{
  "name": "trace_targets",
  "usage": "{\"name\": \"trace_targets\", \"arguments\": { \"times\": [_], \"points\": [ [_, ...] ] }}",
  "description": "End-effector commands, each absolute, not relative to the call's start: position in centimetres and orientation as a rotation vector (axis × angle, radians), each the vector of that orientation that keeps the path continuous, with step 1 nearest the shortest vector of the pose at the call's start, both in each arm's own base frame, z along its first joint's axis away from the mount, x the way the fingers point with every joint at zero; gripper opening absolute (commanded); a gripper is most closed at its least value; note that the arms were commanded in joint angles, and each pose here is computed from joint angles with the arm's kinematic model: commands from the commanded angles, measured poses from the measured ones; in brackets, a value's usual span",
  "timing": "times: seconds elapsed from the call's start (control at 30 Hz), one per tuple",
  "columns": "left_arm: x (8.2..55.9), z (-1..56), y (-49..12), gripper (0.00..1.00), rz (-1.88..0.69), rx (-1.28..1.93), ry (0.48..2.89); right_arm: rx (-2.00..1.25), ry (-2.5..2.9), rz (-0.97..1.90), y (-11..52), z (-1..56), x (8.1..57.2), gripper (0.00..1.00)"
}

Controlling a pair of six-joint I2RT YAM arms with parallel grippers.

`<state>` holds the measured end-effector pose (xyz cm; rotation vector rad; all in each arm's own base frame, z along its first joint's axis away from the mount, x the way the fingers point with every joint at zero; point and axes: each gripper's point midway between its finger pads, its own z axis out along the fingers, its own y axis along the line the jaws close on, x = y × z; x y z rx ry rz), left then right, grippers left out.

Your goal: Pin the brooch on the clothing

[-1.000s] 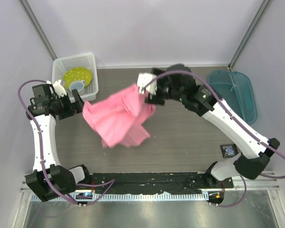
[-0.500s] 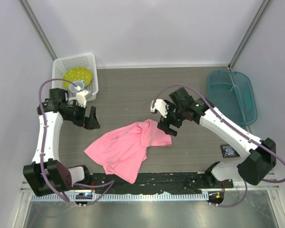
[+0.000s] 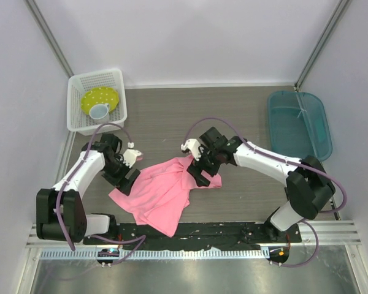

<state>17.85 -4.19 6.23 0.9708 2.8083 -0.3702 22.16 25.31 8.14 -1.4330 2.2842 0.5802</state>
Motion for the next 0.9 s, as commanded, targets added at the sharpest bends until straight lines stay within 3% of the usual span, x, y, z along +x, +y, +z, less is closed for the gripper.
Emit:
{"name": "trace_targets", "arguments": {
  "times": [0.0,0.13,0.27,0.33,0.4,0.47,0.5,0.53,0.57,0.73,0.87],
  "points": [
    [18.2,4.2,-1.2,0.84,-0.122,1.000,2.861,-1.313,2.247,0.516,27.9,7.3,23.9,0.94],
    [18.5,3.2,-0.3,0.82,-0.045,0.966,2.889,-1.309,2.282,0.403,28.0,5.1,24.2,0.94],
    [19.0,1.9,-0.1,0.70,-0.021,0.952,2.913,-1.283,2.348,0.250,26.6,2.6,25.0,0.77],
    [18.9,1.3,-0.1,0.58,-0.028,0.934,2.950,-1.294,2.382,0.199,25.7,1.5,25.0,0.70],
    [19.1,1.1,-0.3,0.49,-0.041,0.925,2.963,-1.304,2.405,0.181,24.8,1.0,24.9,0.58],
    [19.3,0.8,-0.6,0.43,-0.070,0.902,2.976,-1.321,2.401,0.169,24.1,1.2,24.9,0.35],
    [19.4,0.8,-0.8,0.32,-0.083,0.898,2.978,-1.311,2.404,0.163,23.6,1.4,25.1,0.26],
    [19.8,1.1,-1.0,0.25,-0.095,0.889,2.974,-1.316,2.401,0.154,23.1,1.7,25.4,0.09],
    [19.9,1.0,-1.3,0.04,-0.120,0.877,2.984,-1.303,2.394,0.153,22.8,2.3,25.7,0.01],
    [23.3,4.0,-2.5,0.00,-0.171,0.788,2.914,-1.196,2.409,0.139,19.1,5.6,29.1,0.01],
    [29.0,11.3,-2.9,0.00,-0.116,0.693,2.715,-1.100,2.307,0.104,16.2,12.2,34.2,0.01]
  ]
}}
